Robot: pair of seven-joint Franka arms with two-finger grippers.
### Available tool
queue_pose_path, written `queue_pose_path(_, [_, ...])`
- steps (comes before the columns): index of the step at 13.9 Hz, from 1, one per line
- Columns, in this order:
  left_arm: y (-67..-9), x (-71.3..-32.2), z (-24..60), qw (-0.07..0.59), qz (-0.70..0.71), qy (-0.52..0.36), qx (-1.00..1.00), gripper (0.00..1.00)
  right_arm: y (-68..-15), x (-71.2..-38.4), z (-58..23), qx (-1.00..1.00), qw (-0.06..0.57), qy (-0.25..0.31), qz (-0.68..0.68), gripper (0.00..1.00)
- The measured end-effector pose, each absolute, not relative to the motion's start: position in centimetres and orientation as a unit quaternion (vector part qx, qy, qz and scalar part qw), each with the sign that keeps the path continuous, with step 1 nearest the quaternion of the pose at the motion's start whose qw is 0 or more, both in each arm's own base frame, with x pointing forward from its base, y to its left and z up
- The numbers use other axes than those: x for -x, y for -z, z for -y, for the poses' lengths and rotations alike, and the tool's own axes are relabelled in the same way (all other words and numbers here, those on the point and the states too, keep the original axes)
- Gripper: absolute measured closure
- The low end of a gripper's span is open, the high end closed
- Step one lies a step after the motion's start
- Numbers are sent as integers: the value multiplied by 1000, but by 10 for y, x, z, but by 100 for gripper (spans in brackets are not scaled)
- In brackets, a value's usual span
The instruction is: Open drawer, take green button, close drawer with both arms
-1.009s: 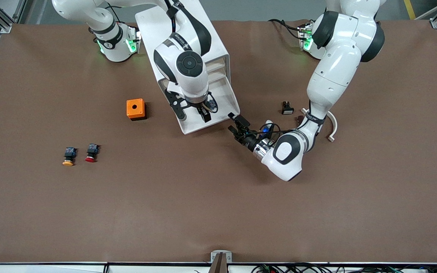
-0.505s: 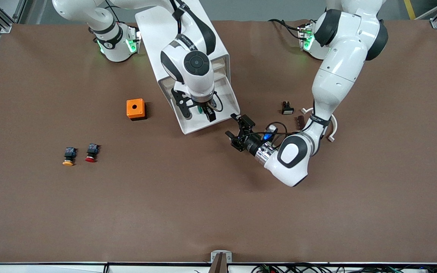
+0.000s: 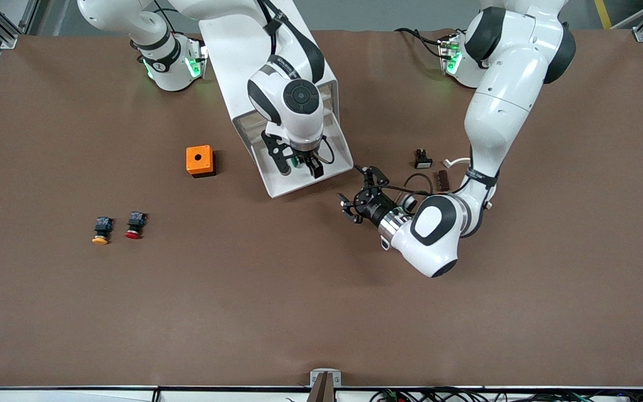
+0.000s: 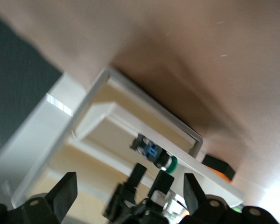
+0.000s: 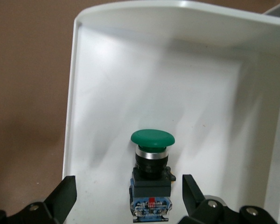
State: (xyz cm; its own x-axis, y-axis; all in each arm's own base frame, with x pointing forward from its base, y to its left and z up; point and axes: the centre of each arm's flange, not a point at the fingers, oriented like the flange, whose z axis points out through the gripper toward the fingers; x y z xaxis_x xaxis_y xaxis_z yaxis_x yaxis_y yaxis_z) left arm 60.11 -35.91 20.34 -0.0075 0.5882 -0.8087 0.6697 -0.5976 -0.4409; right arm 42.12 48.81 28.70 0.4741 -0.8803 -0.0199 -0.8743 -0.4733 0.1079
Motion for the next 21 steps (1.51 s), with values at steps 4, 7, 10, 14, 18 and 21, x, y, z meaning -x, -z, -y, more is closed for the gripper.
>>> queue_pose_path(4, [-265, -653, 313, 134, -365, 374, -842, 0, -280, -410, -497, -861, 46, 36, 505, 0])
queue_pose_path(7, [-280, -682, 286, 176, -330, 278, -885, 0, -278, -405, -501, -862, 48, 36, 503, 0])
queue_pose_path(10, [-288, -691, 277, 146, -299, 207, -920, 0, -278, -401, -504, -864, 48, 36, 500, 2])
queue_pose_path(14, [-340, -692, 274, 117, -258, 139, -949, 0, -278, -397, -507, -866, 49, 36, 497, 22])
queue_pose_path(18, [-364, -685, 289, 67, -219, 86, -970, 0, -277, -395, -508, -864, 50, 36, 499, 54])
queue_pose_path(21, [-364, -680, 309, 61, -200, 58, -976, 0, -277, -395, -508, -864, 50, 35, 500, 58])
